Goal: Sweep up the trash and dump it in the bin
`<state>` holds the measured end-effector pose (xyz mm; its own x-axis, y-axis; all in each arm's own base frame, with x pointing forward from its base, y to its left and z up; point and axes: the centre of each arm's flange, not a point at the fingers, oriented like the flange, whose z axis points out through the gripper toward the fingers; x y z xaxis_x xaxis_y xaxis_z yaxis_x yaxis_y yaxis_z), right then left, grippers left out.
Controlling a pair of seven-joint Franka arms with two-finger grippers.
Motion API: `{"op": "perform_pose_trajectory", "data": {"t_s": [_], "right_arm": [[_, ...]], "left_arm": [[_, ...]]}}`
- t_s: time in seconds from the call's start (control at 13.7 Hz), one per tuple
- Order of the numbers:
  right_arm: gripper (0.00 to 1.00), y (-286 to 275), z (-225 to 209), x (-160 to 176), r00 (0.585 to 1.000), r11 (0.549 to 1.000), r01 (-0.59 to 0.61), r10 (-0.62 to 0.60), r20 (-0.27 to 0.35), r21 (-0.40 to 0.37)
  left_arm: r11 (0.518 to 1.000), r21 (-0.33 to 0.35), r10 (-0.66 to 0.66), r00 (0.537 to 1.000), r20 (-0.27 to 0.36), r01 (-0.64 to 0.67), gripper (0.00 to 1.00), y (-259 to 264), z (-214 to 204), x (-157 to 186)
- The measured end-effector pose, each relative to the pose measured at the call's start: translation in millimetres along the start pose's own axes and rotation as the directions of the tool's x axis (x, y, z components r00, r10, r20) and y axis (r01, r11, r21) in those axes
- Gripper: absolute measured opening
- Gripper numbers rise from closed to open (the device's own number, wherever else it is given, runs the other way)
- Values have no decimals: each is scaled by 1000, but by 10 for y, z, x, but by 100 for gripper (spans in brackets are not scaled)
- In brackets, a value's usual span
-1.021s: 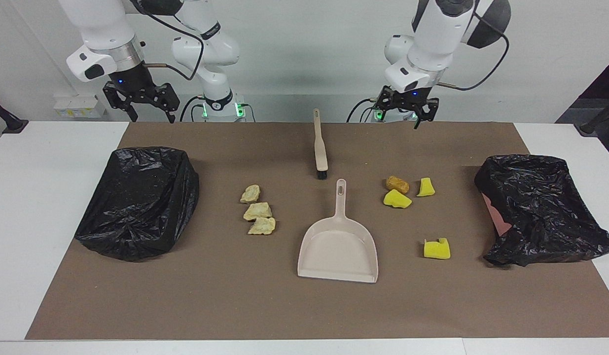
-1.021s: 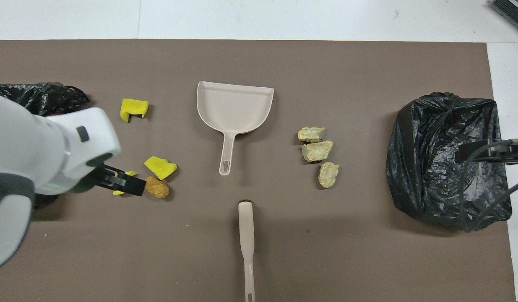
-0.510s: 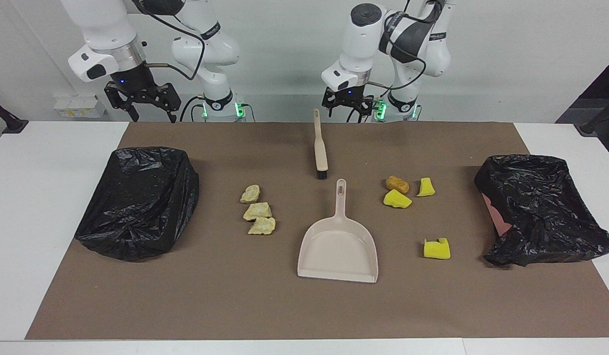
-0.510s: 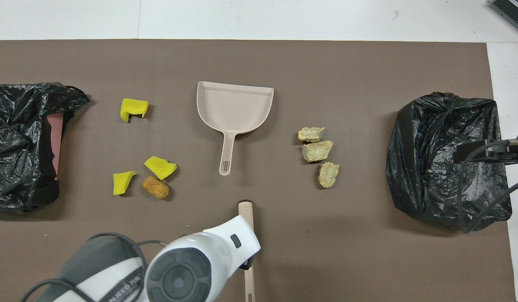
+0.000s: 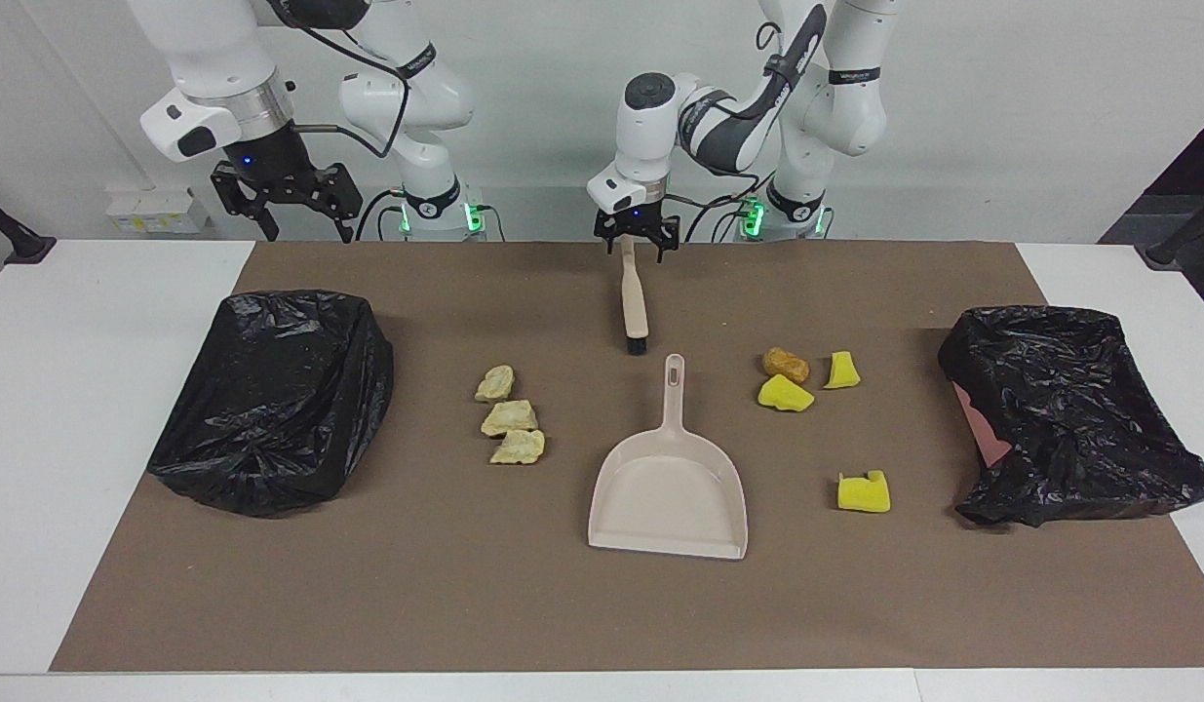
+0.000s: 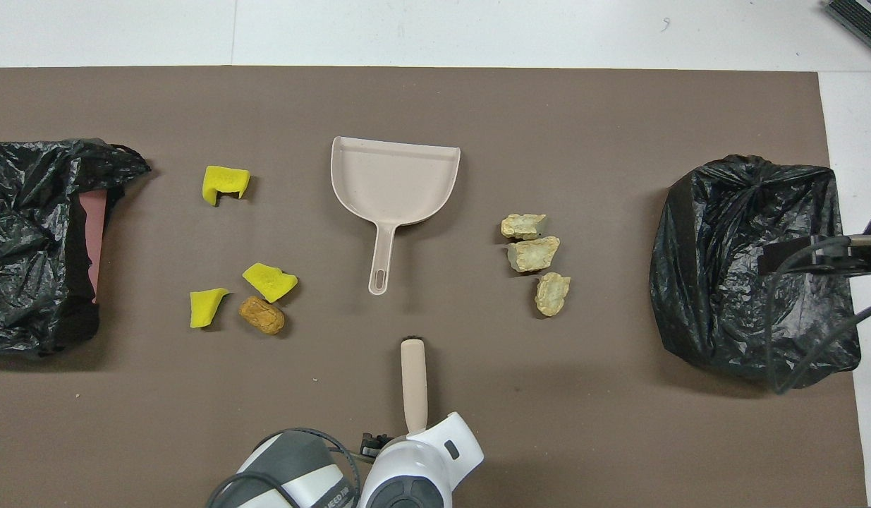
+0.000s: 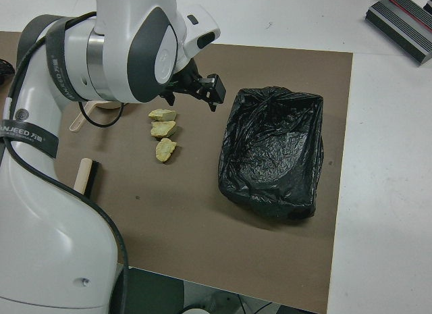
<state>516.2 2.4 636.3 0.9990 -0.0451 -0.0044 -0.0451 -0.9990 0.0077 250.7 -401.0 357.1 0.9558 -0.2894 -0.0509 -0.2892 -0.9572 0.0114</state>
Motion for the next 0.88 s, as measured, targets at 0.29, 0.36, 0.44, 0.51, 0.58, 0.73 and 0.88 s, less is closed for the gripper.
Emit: {"op": "perform_pose_trajectory", "data": {"t_s": [0.29, 0.36, 0.44, 0.51, 0.58, 0.73, 0.88], "right_arm": [[100, -4, 1, 0, 1000, 1000, 1, -1, 0, 0], [100, -4, 1, 0, 1000, 1000, 1, -1, 0, 0], [100, -5, 1, 0, 1000, 1000, 1, -1, 0, 0], [100, -5, 2, 0, 1000, 1000, 1, -1, 0, 0], [100, -6, 2, 0, 1000, 1000, 1, -1, 1, 0], [100, -7, 3, -1, 1000, 1000, 1, -1, 1, 0], [100, -7, 3, -1, 1000, 1000, 1, -1, 1, 0]], "left_arm": [[1000, -5, -24, 999, 31, 24, 100, 40, 129, -120], [999, -3, -42, 998, 40, 43, 100, 62, 171, -175], [999, 4, -51, 998, 48, 51, 100, 106, 222, -251], [998, 8, -56, 997, 52, 55, 95, 151, 263, -311], [998, 10, -56, 997, 53, 56, 84, 182, 288, -334], [998, 7, -64, 997, 52, 63, 59, 177, 288, -296], [998, 2, -69, 996, 49, 69, 50, 169, 264, -263]]}}
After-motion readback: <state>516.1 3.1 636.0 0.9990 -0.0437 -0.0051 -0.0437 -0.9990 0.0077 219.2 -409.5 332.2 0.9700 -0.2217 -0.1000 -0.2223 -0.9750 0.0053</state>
